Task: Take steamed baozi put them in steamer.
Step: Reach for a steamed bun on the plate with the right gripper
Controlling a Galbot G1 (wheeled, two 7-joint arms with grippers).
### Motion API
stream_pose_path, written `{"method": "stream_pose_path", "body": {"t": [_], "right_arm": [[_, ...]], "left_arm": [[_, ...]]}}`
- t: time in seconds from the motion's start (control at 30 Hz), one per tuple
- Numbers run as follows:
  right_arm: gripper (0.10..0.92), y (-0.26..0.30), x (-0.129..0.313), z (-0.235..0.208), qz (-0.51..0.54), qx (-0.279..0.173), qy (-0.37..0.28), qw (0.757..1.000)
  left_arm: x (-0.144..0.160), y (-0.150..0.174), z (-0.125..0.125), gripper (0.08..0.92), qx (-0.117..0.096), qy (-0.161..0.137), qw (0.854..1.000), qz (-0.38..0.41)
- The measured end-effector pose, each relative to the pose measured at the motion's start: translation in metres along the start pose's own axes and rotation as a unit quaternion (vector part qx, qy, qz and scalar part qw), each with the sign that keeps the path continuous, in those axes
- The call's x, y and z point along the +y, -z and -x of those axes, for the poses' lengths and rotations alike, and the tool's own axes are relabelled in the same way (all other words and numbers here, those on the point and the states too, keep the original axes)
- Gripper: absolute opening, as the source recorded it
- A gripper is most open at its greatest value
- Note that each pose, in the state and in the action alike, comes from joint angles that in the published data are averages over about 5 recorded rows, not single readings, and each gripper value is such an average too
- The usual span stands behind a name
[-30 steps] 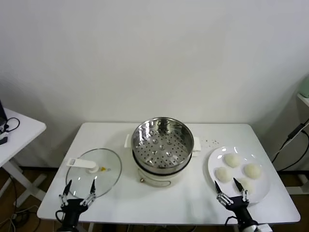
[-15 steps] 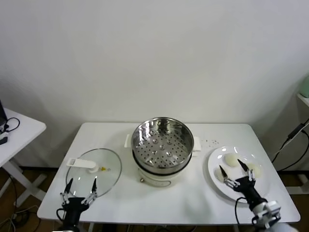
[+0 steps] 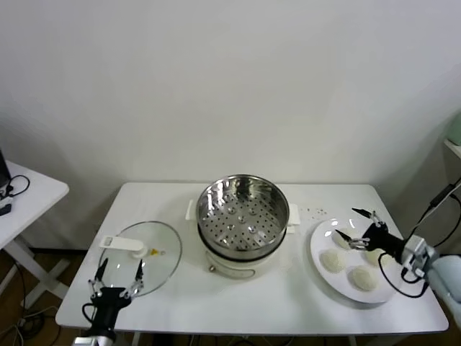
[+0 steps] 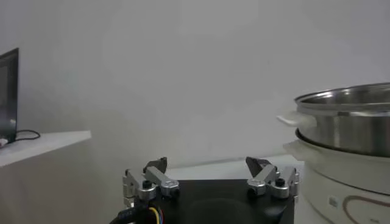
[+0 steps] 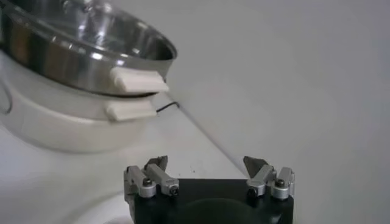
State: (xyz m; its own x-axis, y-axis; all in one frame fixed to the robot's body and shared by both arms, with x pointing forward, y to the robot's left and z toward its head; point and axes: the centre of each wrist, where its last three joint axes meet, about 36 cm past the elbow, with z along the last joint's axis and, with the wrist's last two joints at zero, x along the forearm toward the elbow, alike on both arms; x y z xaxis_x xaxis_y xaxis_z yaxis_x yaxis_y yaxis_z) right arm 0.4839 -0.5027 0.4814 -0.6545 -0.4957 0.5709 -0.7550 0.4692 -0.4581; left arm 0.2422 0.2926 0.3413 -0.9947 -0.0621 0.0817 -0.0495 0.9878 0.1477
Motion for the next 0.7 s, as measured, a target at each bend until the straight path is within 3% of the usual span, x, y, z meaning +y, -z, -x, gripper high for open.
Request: {"method": "stream_pose_path", "body": {"t": [0.37,0.7], "right_arm": [[0.823,0.034,-0.088,0.021,-0.108,0.116,0.161,0.974],[0.823,0.036,-0.112,0.06,-0.143,0.213,0.26,0.931]], "left_arm": [[0.001,0.004,0.008,0.823,0.003,0.002,1.0,0.001],[0.001,0.008,0.014,0.823,0.007,0.003,1.0,0.003]]}}
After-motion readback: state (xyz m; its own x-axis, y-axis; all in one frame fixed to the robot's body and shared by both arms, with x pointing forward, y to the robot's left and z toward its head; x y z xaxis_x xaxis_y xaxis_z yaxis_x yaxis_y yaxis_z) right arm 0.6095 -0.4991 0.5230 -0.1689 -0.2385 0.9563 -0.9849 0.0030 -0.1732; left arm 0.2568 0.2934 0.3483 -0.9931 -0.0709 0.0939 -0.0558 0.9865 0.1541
